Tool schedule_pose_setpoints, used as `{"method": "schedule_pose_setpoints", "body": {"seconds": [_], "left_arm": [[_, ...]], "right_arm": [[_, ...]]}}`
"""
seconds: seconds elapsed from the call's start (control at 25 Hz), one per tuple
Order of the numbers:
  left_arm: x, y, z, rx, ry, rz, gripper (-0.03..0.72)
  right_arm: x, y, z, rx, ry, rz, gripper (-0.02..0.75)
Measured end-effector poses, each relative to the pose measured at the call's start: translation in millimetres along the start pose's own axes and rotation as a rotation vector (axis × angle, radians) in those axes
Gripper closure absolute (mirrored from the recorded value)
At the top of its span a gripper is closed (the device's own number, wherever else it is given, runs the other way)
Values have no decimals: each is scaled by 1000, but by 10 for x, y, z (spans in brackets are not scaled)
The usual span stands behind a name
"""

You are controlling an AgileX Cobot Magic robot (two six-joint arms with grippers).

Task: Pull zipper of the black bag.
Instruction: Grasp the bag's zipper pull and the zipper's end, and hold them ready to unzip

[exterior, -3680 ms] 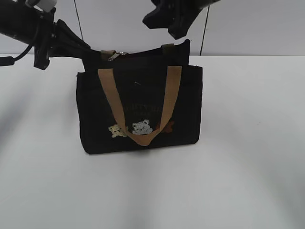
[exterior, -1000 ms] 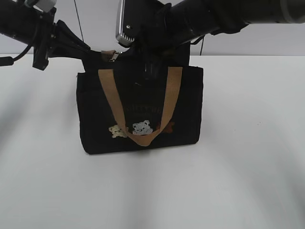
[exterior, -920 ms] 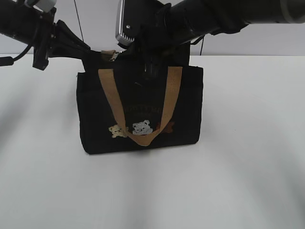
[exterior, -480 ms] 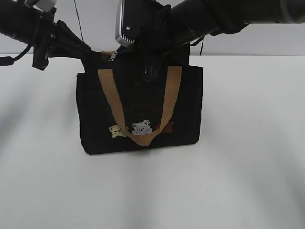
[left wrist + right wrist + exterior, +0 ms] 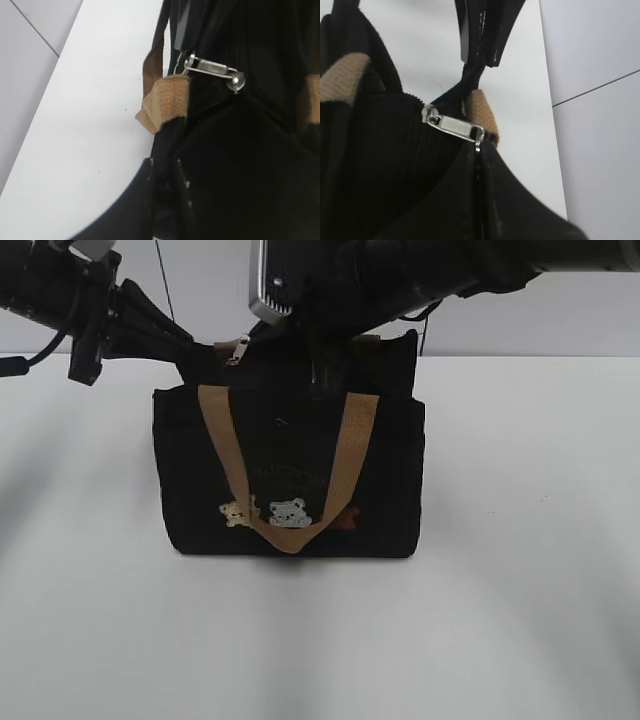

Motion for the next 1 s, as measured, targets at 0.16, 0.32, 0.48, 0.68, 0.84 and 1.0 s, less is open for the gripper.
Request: {"method": "schedule_pose_setpoints", "body": {"seconds": [0.16, 0.32, 0.48, 0.68, 0.84, 1.0], "left_arm": [[-5, 19, -7, 2, -4, -8, 640], [-10, 40, -15, 9, -8, -18, 640], [-10, 42, -19, 15, -10, -19, 640], [-10, 35, -24, 23, -14, -15, 640], [-12, 11, -47, 47, -27, 1, 640], [-13, -50, -71, 47, -40, 44, 641]], "right_arm": [[67, -12, -34, -31, 5, -5, 752], [113, 21, 0, -106, 36, -19, 752], [118, 27, 13, -207, 46, -20, 752], [117, 28, -8, -245, 35, -21, 752], [116, 24, -25, -243, 25, -20, 752], [212, 116, -80, -236, 2, -41, 752]]}}
Point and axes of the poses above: a point on each arm's last joint axis where the gripper is mounted, x pointing back along that axis away from the gripper, z along the wrist's bending axis when the last joint is at zero, y = z × x, the point moved 8 cm from there along -x, pointing out along that axis toward the gripper, and after that the axes turned 7 degrees about -x, right-handed, at the moved point
